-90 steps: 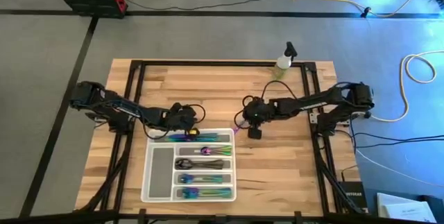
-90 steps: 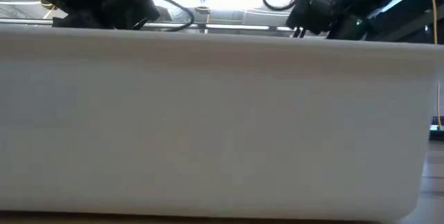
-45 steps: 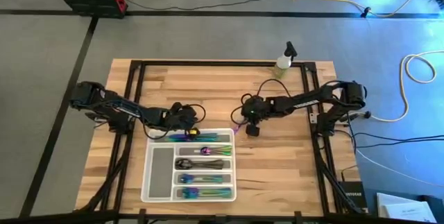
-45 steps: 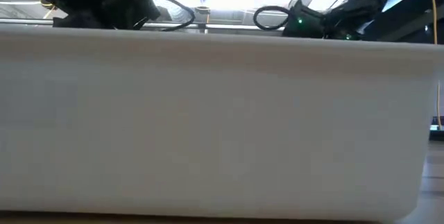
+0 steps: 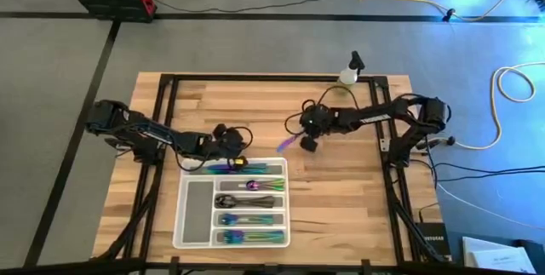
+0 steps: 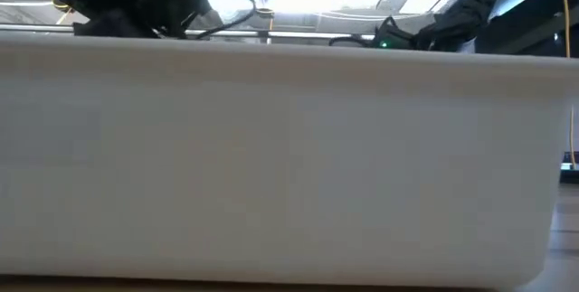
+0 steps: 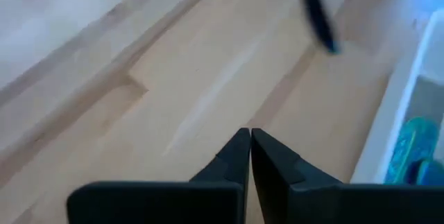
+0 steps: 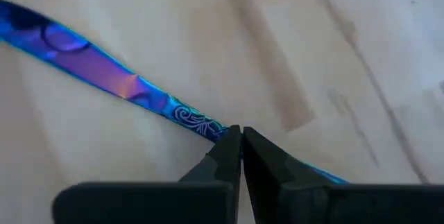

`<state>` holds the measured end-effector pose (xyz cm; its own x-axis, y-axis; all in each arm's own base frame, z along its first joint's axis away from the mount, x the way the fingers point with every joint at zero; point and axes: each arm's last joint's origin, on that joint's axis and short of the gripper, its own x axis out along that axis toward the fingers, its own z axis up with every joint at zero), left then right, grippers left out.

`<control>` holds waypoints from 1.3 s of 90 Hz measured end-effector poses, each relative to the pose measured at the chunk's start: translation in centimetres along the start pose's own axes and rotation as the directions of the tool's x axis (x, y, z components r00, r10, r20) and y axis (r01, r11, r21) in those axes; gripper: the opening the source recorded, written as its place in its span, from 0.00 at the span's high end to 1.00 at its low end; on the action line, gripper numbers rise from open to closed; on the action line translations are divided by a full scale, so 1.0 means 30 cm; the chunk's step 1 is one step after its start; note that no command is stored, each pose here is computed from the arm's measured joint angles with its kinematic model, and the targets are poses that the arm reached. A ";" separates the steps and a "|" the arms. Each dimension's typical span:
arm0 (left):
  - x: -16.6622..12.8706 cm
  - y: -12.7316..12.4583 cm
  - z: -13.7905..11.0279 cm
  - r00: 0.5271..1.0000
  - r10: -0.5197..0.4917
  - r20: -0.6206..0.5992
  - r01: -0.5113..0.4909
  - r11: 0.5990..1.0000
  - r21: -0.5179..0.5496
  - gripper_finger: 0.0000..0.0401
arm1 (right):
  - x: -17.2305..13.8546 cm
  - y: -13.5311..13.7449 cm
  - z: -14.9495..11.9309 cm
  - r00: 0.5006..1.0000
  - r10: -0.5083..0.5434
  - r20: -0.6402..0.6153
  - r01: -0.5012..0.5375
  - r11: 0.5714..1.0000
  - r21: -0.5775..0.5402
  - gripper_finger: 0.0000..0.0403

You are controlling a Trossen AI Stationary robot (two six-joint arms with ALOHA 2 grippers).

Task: Sort silverware
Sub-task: Put the blue table knife into the white silverware tray

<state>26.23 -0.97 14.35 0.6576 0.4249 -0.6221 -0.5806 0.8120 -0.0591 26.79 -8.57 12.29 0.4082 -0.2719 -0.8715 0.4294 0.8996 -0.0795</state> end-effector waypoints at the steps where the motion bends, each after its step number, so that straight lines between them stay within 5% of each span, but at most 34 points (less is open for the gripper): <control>1: 0.000 -0.001 0.002 1.000 -0.002 0.006 0.002 1.000 0.002 1.00 | 0.001 -0.003 0.001 1.000 -0.001 0.003 0.001 1.000 0.009 1.00; 37: -0.001 -0.019 0.084 0.973 -0.066 0.221 0.056 0.997 0.051 1.00 | -0.005 0.025 0.046 0.986 -0.038 0.161 0.003 0.976 0.216 1.00; 60: 0.009 0.006 0.125 0.955 -0.044 0.295 0.043 0.999 0.008 1.00 | -0.018 0.078 0.063 0.972 -0.004 0.235 -0.034 0.987 0.158 1.00; 69: 0.029 0.019 0.152 0.936 -0.149 0.318 0.154 0.988 0.010 1.00 | -0.021 0.077 0.064 0.971 -0.005 0.237 -0.028 0.990 0.136 1.00; 77: 0.069 0.027 0.181 0.918 -0.254 0.306 0.261 0.965 0.018 1.00 | -0.035 0.073 0.069 0.968 -0.010 0.250 -0.022 0.992 0.127 1.00; 117: 0.417 0.011 0.265 0.957 -0.279 0.076 0.274 0.959 0.075 1.00 | -0.071 0.058 0.039 0.985 -0.066 0.158 0.048 0.992 0.115 1.00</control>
<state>38.08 7.80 12.77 0.8282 0.2105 -0.5194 -0.3406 0.9250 -0.1683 27.61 -6.83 14.58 0.5007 -0.3813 -0.7771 0.5381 0.8403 -0.0656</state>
